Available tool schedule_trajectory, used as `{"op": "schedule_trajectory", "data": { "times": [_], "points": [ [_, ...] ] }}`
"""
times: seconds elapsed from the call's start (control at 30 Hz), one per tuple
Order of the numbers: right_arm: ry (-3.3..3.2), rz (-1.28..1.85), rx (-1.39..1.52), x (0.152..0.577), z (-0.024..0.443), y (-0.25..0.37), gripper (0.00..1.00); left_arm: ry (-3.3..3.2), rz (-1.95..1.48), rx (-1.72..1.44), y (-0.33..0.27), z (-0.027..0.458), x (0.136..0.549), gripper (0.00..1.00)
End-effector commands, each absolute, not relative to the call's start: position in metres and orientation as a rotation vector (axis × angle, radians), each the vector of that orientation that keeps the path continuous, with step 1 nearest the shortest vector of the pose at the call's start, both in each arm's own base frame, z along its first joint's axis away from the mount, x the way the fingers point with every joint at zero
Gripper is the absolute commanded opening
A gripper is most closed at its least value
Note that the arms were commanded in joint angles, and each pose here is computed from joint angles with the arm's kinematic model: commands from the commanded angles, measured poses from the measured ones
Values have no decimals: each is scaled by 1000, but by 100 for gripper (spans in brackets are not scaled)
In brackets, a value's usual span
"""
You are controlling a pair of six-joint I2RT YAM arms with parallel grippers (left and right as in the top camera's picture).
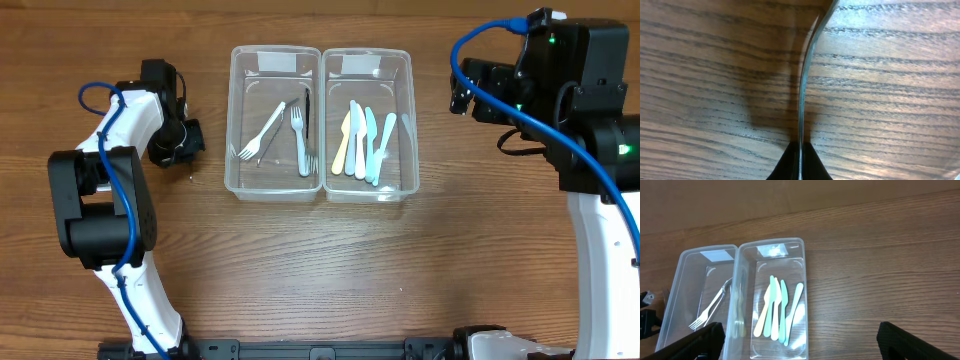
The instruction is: Pack container
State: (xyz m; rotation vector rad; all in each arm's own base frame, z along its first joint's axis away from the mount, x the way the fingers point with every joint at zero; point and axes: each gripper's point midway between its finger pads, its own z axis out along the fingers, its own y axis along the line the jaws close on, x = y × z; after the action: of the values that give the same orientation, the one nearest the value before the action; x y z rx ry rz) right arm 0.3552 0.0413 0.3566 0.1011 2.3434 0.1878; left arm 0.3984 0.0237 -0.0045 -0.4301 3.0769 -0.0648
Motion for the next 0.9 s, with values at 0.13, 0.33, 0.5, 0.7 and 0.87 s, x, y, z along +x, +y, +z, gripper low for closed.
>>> {"op": "schedule_trajectory", "data": {
  "times": [0.13,0.33,0.5,0.7,0.87],
  "points": [
    [2336,170,107,357,358,38,100,3109,-149,-341,10,13,391,4],
    [2336,170,107,357,358,38,100,2874,-115,-247,-1,111,401,4],
    [2336,170,107,357,358,38,100,2725,-122,-136,-29,180,387,4],
    [2336,170,107,357,358,38,100,2646,-183,40,-80,214,369,4],
    [2336,170,107,357,358,38,100,2644,-227,122,-117,206,371,4]
  ]
}}
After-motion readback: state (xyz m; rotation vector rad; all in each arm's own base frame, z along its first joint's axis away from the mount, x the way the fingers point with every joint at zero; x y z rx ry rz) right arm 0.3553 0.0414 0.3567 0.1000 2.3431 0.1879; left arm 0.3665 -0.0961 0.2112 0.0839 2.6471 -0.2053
